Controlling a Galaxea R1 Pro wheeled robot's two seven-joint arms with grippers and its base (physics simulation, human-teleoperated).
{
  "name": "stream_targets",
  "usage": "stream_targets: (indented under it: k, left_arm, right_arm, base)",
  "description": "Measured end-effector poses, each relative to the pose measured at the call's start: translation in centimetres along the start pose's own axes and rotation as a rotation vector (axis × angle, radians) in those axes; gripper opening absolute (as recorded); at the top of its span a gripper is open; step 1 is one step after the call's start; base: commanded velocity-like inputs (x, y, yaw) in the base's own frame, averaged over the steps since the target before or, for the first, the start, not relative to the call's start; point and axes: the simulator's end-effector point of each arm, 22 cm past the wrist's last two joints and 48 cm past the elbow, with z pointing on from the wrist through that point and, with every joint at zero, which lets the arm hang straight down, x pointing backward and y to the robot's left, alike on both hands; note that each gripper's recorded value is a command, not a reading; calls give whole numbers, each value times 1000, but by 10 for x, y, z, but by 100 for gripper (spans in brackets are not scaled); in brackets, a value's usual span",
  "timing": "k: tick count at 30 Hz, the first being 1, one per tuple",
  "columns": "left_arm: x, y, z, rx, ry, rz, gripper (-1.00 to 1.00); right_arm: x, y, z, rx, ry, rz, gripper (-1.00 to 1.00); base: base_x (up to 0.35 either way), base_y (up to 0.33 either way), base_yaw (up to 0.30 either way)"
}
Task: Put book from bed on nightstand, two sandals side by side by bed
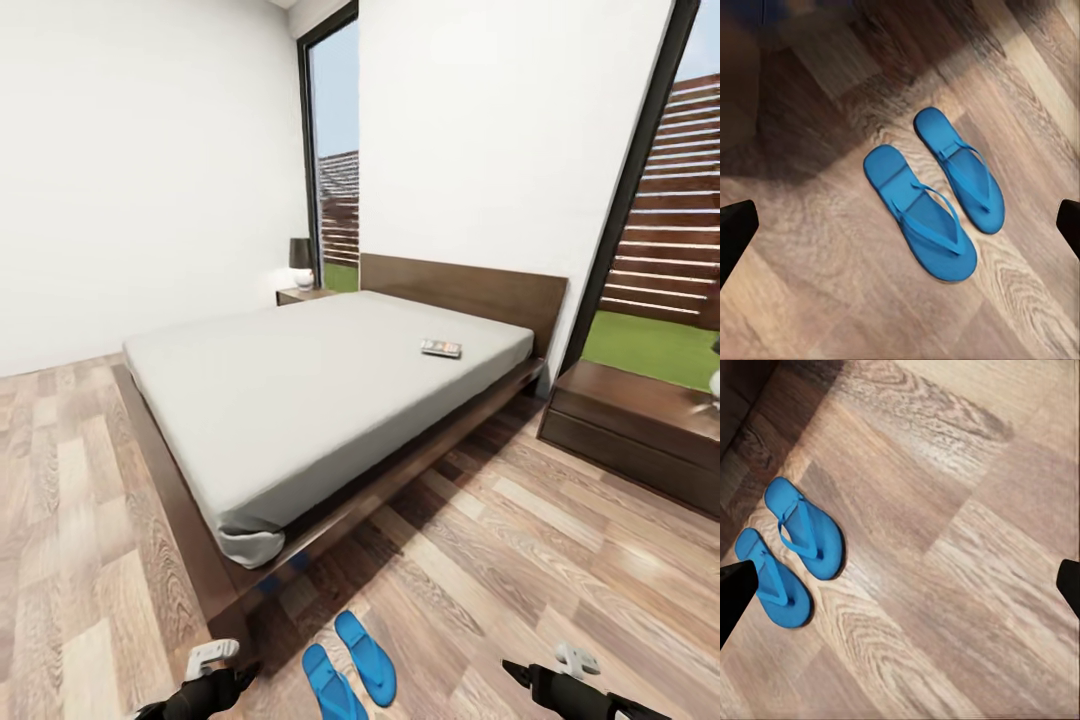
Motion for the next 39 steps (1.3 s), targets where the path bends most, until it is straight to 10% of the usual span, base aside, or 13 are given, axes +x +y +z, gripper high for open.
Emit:
stream_targets:
  k: [39]
  left_arm:
    - [14,6,4,-9,29,-12,100]
  right_arm:
    - [13,-7,5,11,29,10,100]
  base:
    - [0,0,-239]
